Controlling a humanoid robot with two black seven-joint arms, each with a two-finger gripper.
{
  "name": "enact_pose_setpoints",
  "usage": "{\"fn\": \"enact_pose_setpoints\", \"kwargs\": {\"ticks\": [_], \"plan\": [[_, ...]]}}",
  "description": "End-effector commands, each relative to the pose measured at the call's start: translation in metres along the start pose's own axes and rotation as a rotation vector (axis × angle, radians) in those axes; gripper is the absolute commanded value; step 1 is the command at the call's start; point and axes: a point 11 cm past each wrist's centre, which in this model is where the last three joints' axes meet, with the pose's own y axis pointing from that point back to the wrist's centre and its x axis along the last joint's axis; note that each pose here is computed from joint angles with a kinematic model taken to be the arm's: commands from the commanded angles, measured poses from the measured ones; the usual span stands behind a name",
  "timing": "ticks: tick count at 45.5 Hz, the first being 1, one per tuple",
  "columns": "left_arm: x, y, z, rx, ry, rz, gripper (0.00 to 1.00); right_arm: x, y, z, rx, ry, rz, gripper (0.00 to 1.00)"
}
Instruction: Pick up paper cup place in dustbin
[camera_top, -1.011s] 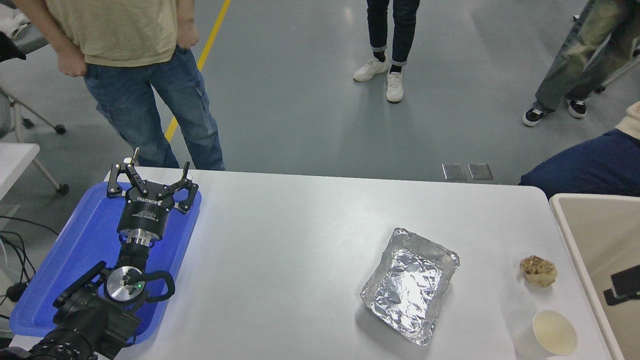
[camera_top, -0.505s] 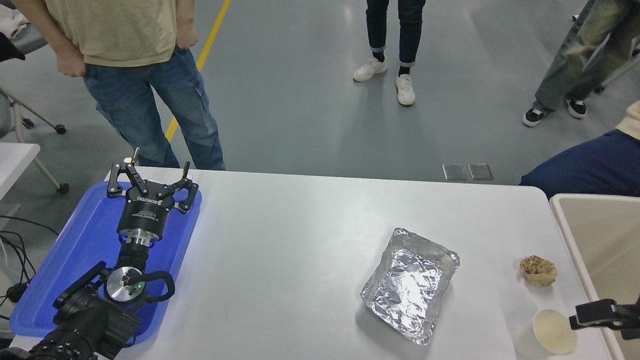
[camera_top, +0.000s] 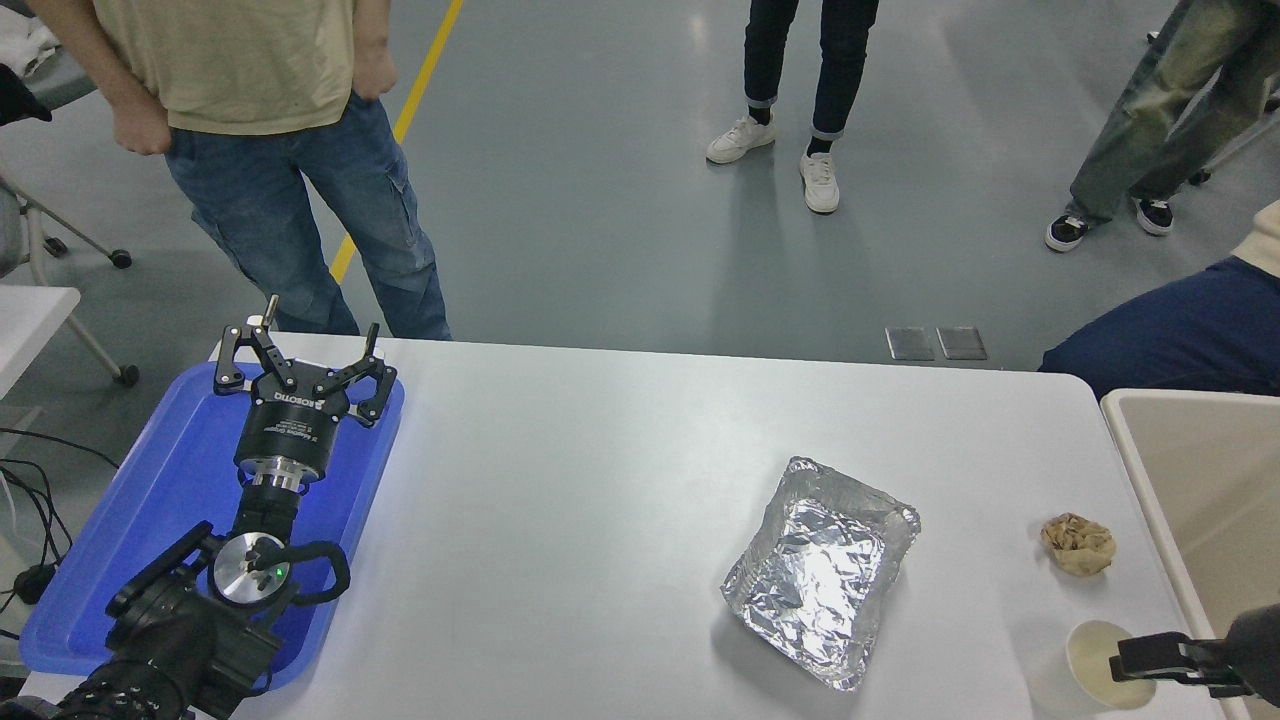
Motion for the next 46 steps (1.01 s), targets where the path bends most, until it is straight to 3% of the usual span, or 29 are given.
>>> {"fn": "enact_pose_setpoints", "kwargs": {"ticks": [1, 5, 6, 7, 8, 34, 46], "plan": [[0.0, 0.0, 0.0, 0.0, 0.0, -0.001, 1.0, -0.005, -0.013, -0.002, 0.006, -0.002, 0.003, 0.47], [0.0, 0.0, 0.0, 0.0, 0.0, -0.001, 1.0, -0.006, -0.013, -0.001, 0.003, -0.003, 0.0, 0.24], [0.0, 0.0, 0.0, 0.0, 0.0, -0.001, 1.0, -0.007, -0.013, -0.002, 0.006, -0.004, -0.002, 0.16], [0.0, 0.0, 0.0, 0.0, 0.0, -0.001, 1.0, -0.007, -0.013, -0.002, 0.007, -0.003, -0.003, 0.02], [0.0, 0.0, 0.0, 0.0, 0.0, -0.001, 1.0, -0.007, -0.013, -0.002, 0.007, -0.003, -0.003, 0.0], [0.0, 0.0, 0.0, 0.0, 0.0, -0.001, 1.0, -0.014, -0.007, -0.003, 0.02, -0.011, -0.011, 0.0], [0.0, 0.0, 0.0, 0.002, 0.001, -0.002, 1.0, -0.018, 0.045, 0.006, 0.047, -0.079, 0.009, 0.0]]}}
